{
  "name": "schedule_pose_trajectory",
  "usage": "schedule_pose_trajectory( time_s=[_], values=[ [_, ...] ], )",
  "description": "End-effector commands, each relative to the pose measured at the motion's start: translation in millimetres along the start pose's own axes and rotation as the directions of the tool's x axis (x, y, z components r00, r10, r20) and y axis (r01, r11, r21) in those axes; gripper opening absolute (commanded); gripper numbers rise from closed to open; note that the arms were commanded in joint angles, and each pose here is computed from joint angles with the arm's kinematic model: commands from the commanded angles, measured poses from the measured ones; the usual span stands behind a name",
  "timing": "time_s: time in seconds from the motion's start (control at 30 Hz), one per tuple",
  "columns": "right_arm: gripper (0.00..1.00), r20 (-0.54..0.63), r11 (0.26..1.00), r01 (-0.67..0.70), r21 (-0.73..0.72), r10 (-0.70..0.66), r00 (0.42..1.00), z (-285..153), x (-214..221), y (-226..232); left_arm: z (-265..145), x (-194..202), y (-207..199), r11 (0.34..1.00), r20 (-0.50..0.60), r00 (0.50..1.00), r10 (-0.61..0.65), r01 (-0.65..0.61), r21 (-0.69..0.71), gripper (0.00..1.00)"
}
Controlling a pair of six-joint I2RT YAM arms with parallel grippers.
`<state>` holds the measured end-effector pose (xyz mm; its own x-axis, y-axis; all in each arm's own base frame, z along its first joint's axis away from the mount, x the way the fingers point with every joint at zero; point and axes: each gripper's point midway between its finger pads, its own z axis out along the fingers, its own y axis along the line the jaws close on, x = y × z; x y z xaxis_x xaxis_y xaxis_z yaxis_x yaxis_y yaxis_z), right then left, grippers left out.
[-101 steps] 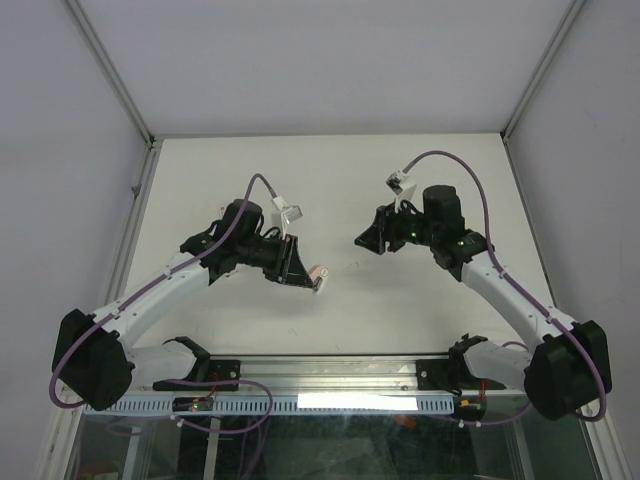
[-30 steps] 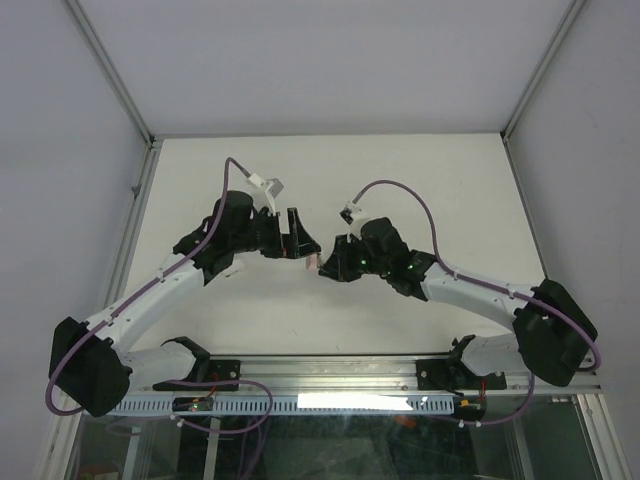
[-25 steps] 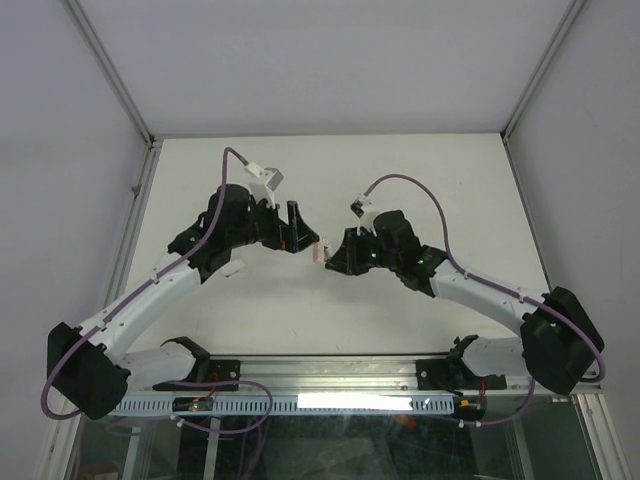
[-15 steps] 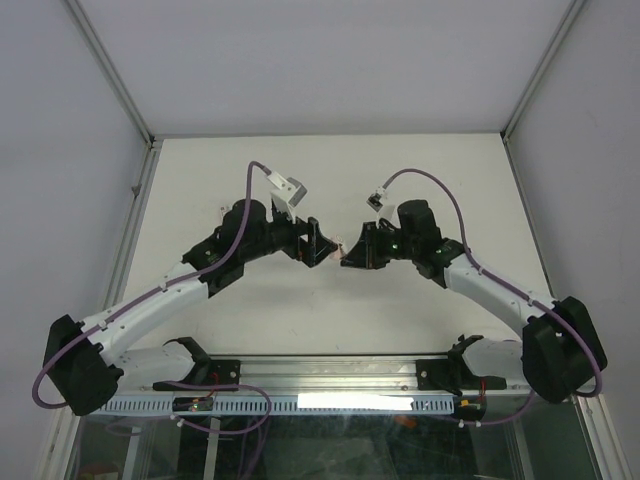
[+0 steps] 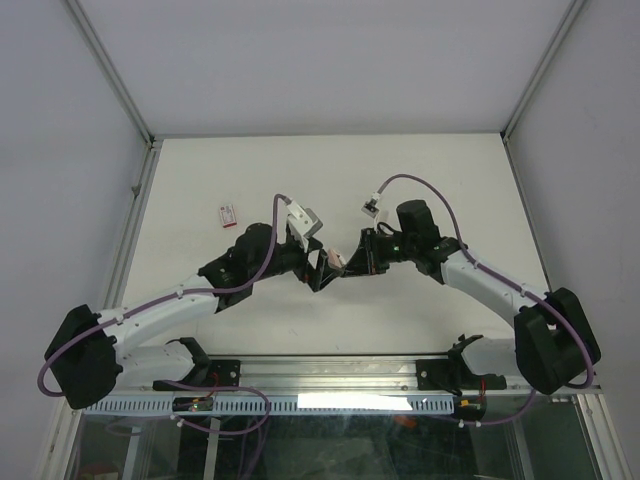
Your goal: Load the staples into the stapler
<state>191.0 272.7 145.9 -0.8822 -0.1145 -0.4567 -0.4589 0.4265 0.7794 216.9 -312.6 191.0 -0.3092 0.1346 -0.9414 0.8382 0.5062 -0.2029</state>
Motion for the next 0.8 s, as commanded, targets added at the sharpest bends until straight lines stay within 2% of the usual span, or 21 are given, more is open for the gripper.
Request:
schedule_pose_trajectory(
  time_s=[0.0, 0.2, 0.47, 0.77],
  values=[
    [0.00, 0.017, 0.997, 0.035, -0.068, -0.034, 0.999, -2.9, -14.4, 20.3, 7.7, -25.7, -0.9, 0.996, 0.097, 0.992, 0.085, -0.084, -0.012, 0.92],
    [0.00, 0.016, 0.997, 0.033, -0.074, -0.032, 0.999, -3.1, -14.6, 22.3, 9.6, -23.2, 7.5, 0.996, 0.086, 0.993, 0.079, -0.074, -0.058, 0.93],
    [0.00, 0.019, 0.997, 0.033, -0.072, -0.032, 0.999, -3.1, -14.7, 21.5, 18.5, -8.4, 8.9, 0.994, 0.008, 0.997, 0.083, -0.082, -0.076, 0.94],
    [0.00, 0.011, 0.997, 0.037, -0.063, -0.036, 0.999, -4.4, -11.5, 20.1, 6.6, -17.8, 32.9, 0.971, 0.026, 0.998, 0.060, -0.052, -0.234, 0.94]
  ],
)
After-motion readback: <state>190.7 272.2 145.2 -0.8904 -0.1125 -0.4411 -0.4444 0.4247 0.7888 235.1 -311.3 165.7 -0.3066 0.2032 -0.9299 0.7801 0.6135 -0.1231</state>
